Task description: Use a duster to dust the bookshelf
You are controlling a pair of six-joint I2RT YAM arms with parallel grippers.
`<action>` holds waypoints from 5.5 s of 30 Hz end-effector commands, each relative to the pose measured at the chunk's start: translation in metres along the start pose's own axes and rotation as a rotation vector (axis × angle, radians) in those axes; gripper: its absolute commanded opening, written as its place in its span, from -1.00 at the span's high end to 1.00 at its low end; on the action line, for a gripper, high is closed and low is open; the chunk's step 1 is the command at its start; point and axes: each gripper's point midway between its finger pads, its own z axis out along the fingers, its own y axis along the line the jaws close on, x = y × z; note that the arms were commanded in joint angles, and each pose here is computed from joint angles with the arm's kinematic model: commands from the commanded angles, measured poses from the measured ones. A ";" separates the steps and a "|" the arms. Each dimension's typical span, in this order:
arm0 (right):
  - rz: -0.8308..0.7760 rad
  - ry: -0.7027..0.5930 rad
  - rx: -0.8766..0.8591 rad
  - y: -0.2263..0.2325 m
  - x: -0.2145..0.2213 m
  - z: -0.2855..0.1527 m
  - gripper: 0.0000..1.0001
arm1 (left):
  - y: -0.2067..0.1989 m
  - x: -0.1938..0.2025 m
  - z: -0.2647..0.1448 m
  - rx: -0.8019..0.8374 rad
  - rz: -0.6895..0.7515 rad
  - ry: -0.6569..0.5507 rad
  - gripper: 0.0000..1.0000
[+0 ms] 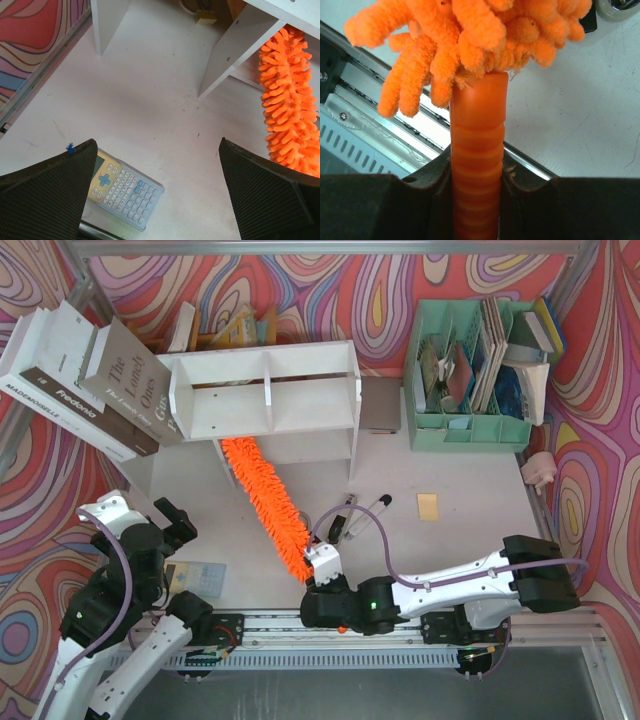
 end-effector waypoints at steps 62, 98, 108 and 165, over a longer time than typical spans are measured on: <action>-0.032 -0.027 0.108 0.010 -0.036 -0.020 1.00 | 0.007 -0.001 -0.001 -0.028 0.008 -0.009 -0.96; 0.287 -0.277 0.205 -0.050 -0.101 -0.059 1.00 | 0.004 0.000 -0.001 -0.014 0.005 -0.006 -0.97; 0.163 -0.197 0.088 -0.008 -0.092 -0.034 1.00 | 0.005 0.000 -0.001 -0.019 0.008 -0.006 -0.97; 0.386 -0.282 0.411 -0.098 -0.069 -0.063 1.00 | 0.007 0.000 -0.001 -0.027 0.007 -0.007 -0.97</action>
